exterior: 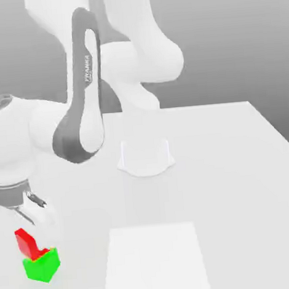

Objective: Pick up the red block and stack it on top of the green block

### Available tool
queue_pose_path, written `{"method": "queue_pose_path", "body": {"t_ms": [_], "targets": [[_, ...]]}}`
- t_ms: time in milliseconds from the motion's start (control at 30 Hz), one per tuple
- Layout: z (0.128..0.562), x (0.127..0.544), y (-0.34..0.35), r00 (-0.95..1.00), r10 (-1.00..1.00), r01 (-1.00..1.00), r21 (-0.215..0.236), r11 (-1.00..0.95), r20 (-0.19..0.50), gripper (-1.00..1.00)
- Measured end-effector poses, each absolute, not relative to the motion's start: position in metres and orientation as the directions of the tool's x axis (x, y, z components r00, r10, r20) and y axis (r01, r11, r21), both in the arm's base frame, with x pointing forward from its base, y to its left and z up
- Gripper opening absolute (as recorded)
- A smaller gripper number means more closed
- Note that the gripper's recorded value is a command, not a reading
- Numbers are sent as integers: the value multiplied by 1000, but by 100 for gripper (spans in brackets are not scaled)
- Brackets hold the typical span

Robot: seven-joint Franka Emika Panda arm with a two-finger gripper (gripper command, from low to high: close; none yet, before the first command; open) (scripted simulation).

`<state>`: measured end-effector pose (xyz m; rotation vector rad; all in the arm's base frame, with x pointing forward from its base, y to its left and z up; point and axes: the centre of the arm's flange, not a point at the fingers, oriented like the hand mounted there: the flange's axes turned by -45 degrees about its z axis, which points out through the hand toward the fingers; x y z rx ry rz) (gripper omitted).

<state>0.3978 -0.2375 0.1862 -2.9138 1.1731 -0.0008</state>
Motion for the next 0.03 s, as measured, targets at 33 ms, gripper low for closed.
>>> {"method": "queue_pose_path", "body": {"t_ms": [33], "targets": [[186,398,-237,721,-693,-693,-1,-721,0,100]]}}
